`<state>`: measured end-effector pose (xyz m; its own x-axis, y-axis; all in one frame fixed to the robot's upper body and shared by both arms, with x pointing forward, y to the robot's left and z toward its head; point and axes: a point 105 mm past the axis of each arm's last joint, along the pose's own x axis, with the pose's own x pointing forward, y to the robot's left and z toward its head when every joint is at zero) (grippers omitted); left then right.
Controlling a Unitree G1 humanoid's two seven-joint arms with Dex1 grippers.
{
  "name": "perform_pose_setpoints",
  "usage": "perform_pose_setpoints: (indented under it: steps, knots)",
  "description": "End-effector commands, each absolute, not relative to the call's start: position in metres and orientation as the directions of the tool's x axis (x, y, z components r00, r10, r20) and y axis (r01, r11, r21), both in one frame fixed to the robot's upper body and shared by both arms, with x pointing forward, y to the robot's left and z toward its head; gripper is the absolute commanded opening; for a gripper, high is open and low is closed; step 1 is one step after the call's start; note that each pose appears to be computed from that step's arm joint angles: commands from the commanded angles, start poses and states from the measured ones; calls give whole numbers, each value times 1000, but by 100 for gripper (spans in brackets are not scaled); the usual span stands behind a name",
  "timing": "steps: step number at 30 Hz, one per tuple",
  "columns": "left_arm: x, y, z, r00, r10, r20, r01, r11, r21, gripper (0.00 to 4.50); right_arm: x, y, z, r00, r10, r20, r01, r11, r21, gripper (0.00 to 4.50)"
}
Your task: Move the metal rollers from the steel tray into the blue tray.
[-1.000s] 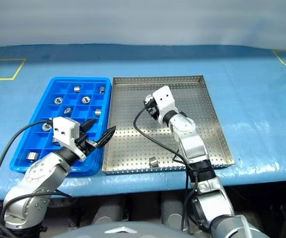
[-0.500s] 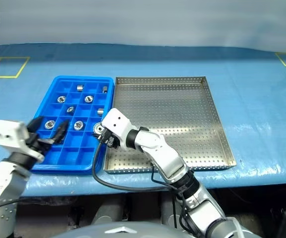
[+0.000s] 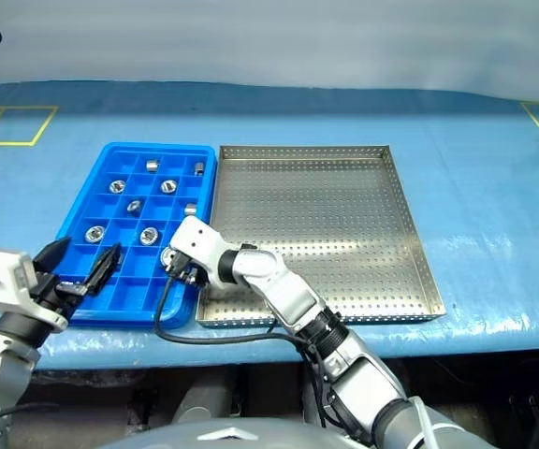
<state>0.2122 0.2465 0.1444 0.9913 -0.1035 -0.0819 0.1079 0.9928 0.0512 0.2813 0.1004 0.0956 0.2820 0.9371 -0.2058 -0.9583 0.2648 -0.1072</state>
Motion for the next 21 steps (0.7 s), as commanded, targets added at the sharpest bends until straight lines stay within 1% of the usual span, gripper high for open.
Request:
perform_pose_setpoints:
  steps: [1, 13, 15, 16, 17, 20, 21]
  knots:
    - [208, 242, 159, 992, -122, -35, 124, 989, 84, 433, 273, 114, 112, 233, 961, -148, -967, 212, -144, 224]
    - [208, 234, 154, 990, -134, -42, 137, 988, 65, 433, 289, 116, 105, 265, 947, -182, -960, 240, -148, 224]
    - [208, 232, 154, 989, -139, -42, 141, 988, 62, 433, 291, 115, 106, 277, 945, -172, -956, 253, -148, 269]
    - [209, 232, 154, 989, -141, -42, 143, 988, 61, 433, 291, 114, 107, 281, 945, -167, -955, 258, -146, 269]
    - [209, 232, 153, 989, -142, -43, 145, 988, 60, 433, 290, 114, 107, 269, 948, -171, -958, 246, -145, 292]
    - [211, 231, 152, 988, -146, -45, 148, 987, 59, 433, 287, 113, 110, 257, 954, -155, -959, 233, -160, 371]
    - [211, 231, 152, 988, -148, -45, 151, 987, 59, 433, 287, 113, 113, 265, 954, -137, -955, 241, -172, 406]
